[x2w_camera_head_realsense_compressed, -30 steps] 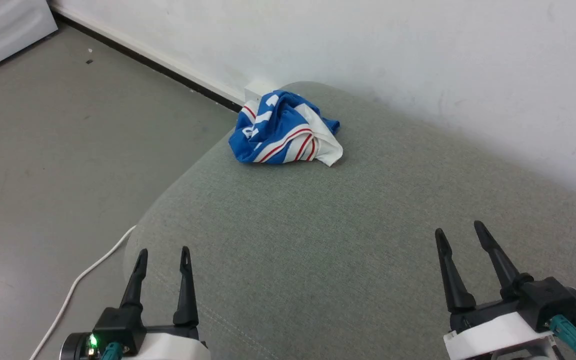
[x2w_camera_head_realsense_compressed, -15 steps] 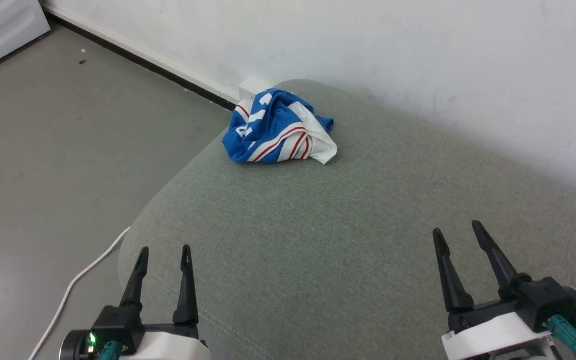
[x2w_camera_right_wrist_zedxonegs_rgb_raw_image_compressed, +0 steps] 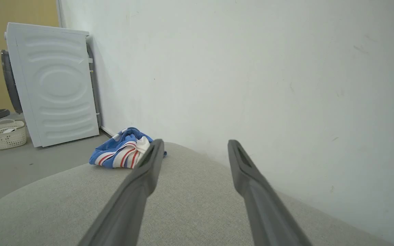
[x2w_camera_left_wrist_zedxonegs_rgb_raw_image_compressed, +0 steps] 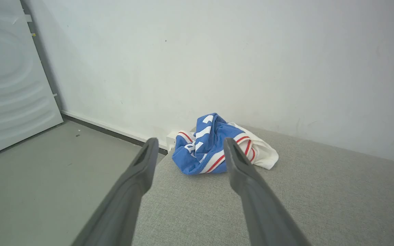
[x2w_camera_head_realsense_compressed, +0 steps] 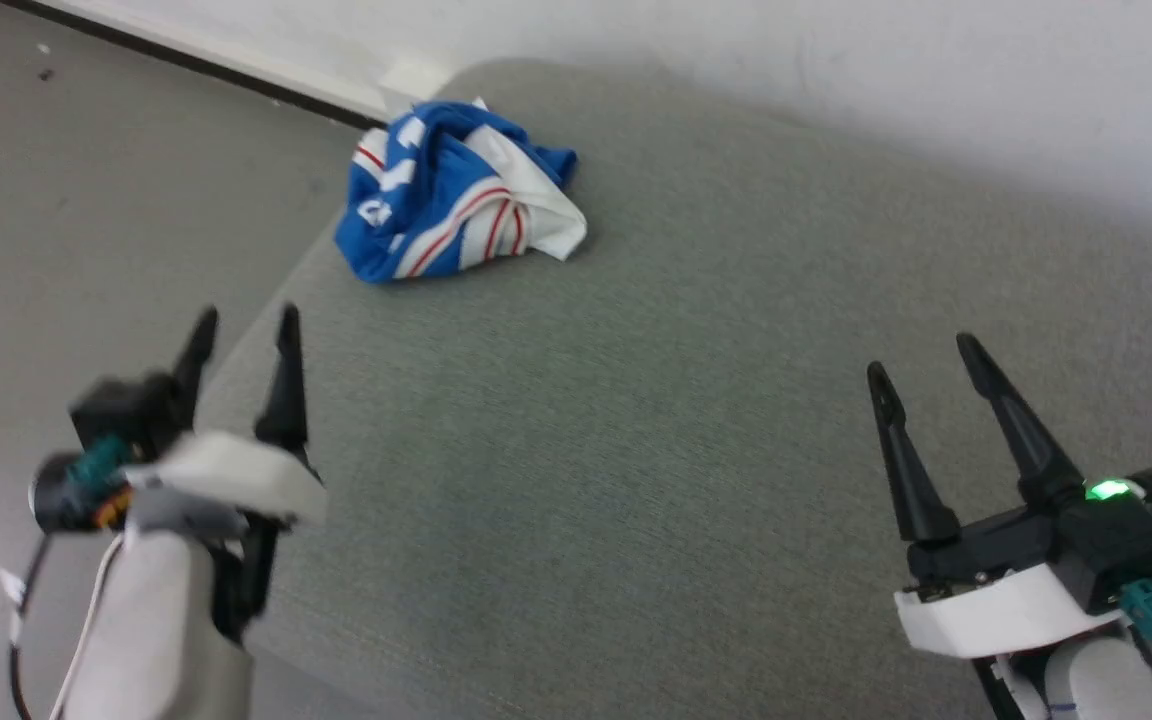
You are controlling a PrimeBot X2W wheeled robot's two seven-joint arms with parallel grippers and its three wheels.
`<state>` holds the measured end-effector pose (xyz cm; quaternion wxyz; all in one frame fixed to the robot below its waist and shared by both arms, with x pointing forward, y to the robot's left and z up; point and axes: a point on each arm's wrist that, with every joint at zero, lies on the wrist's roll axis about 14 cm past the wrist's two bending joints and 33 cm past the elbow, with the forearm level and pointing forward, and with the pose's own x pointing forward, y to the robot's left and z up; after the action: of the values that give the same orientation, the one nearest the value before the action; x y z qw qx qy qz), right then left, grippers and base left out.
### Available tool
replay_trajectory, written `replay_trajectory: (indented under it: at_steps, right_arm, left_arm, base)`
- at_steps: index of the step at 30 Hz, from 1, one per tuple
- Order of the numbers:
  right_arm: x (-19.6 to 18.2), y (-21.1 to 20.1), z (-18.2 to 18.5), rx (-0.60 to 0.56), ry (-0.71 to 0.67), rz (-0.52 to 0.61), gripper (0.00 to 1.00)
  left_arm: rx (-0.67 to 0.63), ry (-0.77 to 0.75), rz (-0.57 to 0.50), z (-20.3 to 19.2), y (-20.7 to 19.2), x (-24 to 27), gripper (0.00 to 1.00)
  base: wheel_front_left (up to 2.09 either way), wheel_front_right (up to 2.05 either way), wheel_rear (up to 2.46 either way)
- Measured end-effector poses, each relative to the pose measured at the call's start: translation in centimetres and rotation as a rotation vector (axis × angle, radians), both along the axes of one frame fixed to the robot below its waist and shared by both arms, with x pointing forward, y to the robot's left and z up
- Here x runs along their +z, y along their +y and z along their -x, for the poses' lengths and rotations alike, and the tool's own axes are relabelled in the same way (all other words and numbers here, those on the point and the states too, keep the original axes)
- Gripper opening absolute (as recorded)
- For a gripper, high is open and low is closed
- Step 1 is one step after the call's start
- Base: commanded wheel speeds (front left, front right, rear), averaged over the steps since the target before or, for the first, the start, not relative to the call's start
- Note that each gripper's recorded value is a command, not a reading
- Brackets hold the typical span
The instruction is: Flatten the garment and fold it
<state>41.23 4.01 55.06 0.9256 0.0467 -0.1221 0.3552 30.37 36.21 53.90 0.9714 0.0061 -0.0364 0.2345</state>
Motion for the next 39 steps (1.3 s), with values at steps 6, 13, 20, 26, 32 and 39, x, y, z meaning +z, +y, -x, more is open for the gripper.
replay_trajectory:
  at_steps: [6,13,20,26,32,39]
  right_arm:
    - [-1.1,-2.5,-2.5,-0.062,0.003,-0.008,1.0]
    - [-3.2,-5.5,-5.1,-0.146,0.029,-0.013,1.0]
    - [-6.4,-8.0,-6.5,-0.215,0.09,0.002,1.0]
    - [-9.1,-10.3,-7.1,-0.28,0.147,0.031,1.0]
    - [-11.0,-12.0,-7.2,-0.324,0.189,0.061,1.0]
    - [-10.4,-12.5,-6.9,-0.344,0.186,0.064,1.0]
  left_arm:
    - [-0.072,0.205,0.048,-7.1,2.2,-1.9,1.0]
    - [-0.146,0.467,0.039,-14.6,3.0,-5.1,1.0]
    - [-0.142,0.681,0.102,-19.4,4.2,-8.8,1.0]
    - [-0.157,0.939,0.233,-20.0,2.9,-14.9,1.0]
    - [-0.185,1.094,0.298,-20.3,2.1,-17.4,0.18]
    - [-0.239,1.004,0.345,-20.9,1.0,-16.0,0.0]
  base:
    - [0.0,0.0,0.0]
    - [0.0,0.0,0.0]
    - [0.0,0.0,0.0]
    - [0.0,0.0,0.0]
    - [0.0,0.0,0.0]
    - [0.0,0.0,0.0]
